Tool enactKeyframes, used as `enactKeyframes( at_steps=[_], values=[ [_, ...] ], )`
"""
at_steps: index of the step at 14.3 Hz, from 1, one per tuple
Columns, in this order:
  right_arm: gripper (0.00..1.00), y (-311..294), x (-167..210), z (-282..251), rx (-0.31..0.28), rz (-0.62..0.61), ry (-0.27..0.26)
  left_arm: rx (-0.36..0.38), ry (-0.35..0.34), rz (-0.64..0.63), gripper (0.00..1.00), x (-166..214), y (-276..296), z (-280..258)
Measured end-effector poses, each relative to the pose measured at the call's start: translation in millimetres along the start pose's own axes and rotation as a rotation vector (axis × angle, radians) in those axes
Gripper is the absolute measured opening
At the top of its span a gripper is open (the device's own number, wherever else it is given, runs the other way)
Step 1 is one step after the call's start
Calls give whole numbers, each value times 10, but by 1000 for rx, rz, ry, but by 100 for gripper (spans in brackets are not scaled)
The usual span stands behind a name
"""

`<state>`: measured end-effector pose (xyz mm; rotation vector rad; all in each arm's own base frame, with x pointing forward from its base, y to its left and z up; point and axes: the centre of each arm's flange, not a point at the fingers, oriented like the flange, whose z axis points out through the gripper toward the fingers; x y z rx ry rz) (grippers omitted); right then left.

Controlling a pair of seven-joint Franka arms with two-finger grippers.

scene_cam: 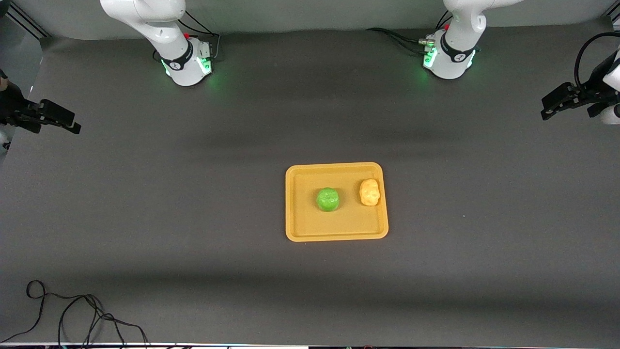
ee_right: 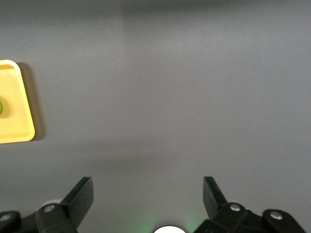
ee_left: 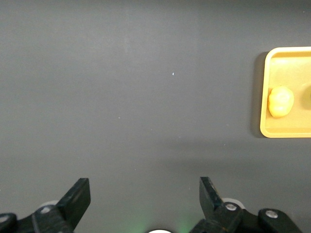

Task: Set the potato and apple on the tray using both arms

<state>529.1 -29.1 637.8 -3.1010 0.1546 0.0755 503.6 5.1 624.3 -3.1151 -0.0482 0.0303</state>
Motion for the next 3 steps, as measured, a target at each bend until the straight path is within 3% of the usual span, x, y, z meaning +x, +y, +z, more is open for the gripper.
enactKeyframes(
  at_steps=[3],
  values=[
    [100, 30, 1, -9, 5, 6, 2, -11, -2, 2, 100, 5, -2, 9]
  ],
)
